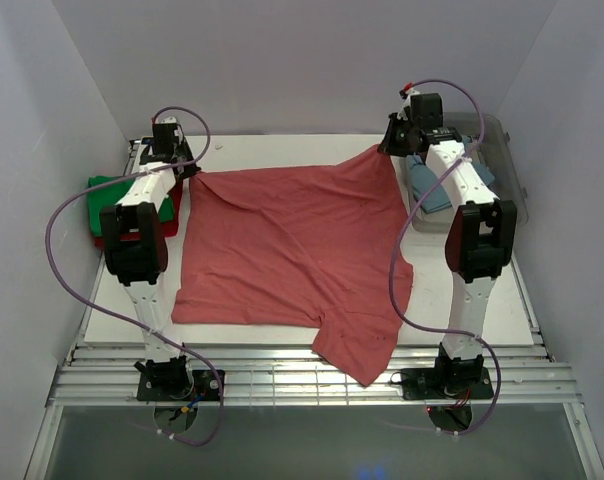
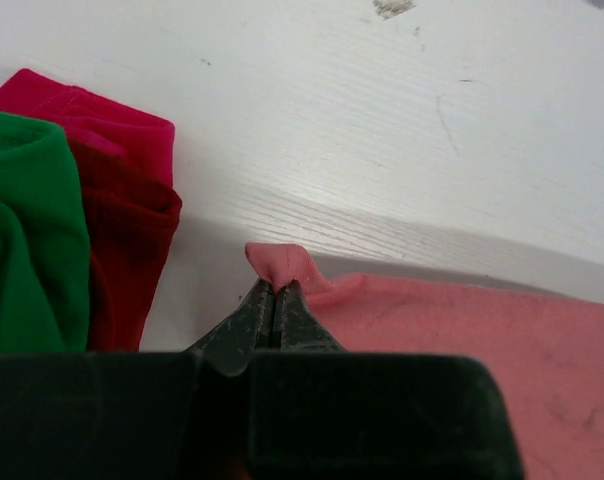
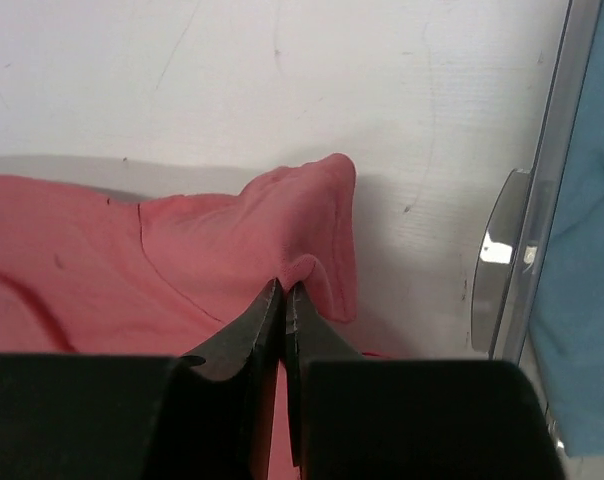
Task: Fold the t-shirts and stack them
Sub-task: Fold the tshirt
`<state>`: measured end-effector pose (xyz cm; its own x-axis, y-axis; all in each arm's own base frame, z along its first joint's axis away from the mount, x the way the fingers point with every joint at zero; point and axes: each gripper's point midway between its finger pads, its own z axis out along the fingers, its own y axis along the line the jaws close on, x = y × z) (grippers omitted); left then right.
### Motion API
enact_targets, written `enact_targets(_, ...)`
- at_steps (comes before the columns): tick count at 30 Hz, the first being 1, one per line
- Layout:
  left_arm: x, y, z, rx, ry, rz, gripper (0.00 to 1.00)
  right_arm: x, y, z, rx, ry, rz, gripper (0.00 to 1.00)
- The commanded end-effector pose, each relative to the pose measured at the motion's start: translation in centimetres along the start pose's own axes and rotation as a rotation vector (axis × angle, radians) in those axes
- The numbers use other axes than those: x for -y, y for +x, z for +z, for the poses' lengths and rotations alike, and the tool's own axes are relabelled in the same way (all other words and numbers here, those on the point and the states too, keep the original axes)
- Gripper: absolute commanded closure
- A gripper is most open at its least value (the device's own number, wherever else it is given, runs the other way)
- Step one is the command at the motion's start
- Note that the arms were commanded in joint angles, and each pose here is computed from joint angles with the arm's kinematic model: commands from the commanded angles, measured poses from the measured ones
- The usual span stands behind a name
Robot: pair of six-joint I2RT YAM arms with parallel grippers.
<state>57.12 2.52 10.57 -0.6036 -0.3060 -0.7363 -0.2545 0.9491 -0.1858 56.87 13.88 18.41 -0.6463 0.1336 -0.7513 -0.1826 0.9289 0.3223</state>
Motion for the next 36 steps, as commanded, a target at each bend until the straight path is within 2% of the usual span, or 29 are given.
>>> enact_targets(1,1.4,-3.0,-3.1,0.096,0.081,0.001,1.00,-1.1,0.1,-2.4,0.015,-0.034,-0.043,0.92)
enact_targets(2,1.6,-2.4,-3.1,0.079,0.097,0.000,1.00,-0.8,1.7,-2.4,-0.019,-0.031,-0.039,0.92)
enact_targets(4,1.7,-0.5,-3.6,0.040,0.120,0.000,1.00,-1.4,1.9,-4.1,-0.014,-0.035,-0.048,0.92)
enact_targets(5,1.9,0.1,-3.9,0.036,0.124,0.006,1.00,-1.2,3.9,-4.1,-0.051,-0.031,-0.050,0.92)
enact_targets(7,1.3,2.5,-4.1,-0.003,0.110,0.010,1.00,-1.9,4.1,-6.0,-0.034,-0.037,-0.063,0.92)
enact_targets(9,1.2,2.7,-5.2,0.009,0.117,0.011,1.00,-1.9,6.4,-6.6,-0.073,-0.025,-0.063,0.92)
enact_targets(19,-0.7,6.2,-7.5,-0.057,0.041,0.012,1.00,-2.3,12.3,-11.3,-0.137,0.008,-0.060,0.92)
enact_targets(22,-2.3,6.7,-8.1,-0.067,-0.041,0.008,1.00,-2.1,13.2,-12.5,-0.148,0.026,-0.058,0.92)
enact_targets(28,-3.5,8.6,-9.3,-0.114,-0.100,-0.012,1.00,-0.8,16.6,-14.3,-0.191,0.095,-0.061,0.92)
enact_targets(33,-5.0,11.2,-9.9,-0.194,-0.171,-0.017,1.00,0.6,20.6,-15.3,-0.283,0.153,-0.049,0.92)
enact_targets(36,-6.2,13.4,-10.3,-0.267,-0.233,-0.022,0.82,1.9,22.8,-16.0,-0.329,0.227,-0.045,0.92)
